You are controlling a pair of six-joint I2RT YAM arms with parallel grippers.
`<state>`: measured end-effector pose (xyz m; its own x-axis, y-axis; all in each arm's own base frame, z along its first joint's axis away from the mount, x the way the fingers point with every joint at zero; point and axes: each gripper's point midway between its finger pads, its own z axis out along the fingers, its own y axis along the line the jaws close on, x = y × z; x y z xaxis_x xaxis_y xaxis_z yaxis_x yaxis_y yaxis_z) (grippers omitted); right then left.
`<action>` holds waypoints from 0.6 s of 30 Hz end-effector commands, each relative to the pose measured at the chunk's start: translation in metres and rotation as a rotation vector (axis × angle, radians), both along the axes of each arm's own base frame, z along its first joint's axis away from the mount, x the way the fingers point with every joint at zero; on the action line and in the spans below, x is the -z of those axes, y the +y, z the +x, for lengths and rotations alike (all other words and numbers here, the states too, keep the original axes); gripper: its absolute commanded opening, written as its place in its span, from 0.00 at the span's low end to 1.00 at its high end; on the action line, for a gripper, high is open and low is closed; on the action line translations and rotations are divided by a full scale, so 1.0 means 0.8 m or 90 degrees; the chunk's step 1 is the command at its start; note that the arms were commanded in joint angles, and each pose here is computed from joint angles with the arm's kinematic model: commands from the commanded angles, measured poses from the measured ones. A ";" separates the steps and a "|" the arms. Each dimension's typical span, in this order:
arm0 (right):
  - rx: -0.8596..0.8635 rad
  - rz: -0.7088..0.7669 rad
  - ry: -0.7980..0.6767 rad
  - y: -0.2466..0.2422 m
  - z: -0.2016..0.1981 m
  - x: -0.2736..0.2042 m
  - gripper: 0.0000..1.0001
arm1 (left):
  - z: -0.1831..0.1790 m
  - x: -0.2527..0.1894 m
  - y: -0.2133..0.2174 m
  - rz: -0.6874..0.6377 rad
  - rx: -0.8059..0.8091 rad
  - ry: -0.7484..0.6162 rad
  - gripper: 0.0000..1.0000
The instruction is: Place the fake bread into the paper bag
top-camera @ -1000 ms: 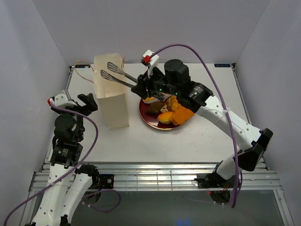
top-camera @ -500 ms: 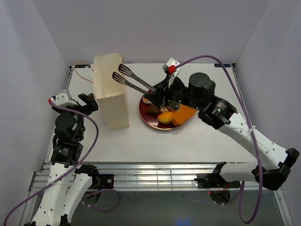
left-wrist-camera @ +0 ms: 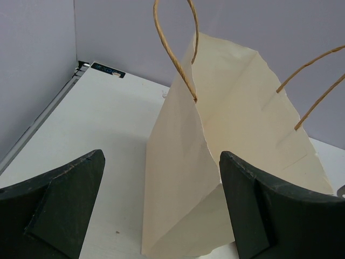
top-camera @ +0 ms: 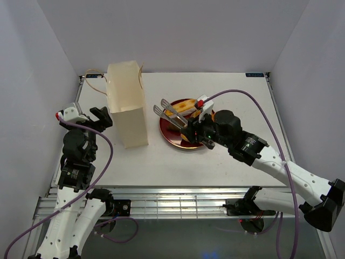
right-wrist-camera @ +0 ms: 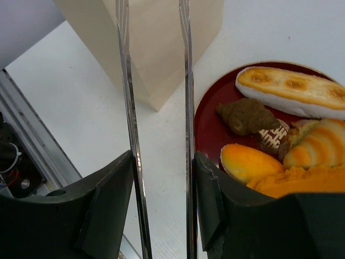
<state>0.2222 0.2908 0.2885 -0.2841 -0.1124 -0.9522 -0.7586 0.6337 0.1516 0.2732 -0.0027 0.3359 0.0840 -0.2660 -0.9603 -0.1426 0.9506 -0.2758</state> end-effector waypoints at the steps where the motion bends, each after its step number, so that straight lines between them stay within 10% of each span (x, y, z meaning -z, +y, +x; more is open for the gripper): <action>1: 0.084 0.025 0.002 -0.021 0.023 0.002 0.52 | -0.002 -0.001 -0.001 -0.005 0.003 -0.004 0.98; 18: 0.240 -0.008 0.186 -0.103 0.089 0.130 0.57 | 0.000 0.000 -0.008 -0.011 0.021 -0.002 0.98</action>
<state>0.2891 0.2023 0.1822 -0.5585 -0.0049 -0.8295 -0.4017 0.8765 0.2653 0.2730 -0.0045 0.3366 0.0850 -0.2765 -0.9572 -0.1332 0.9489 -0.2860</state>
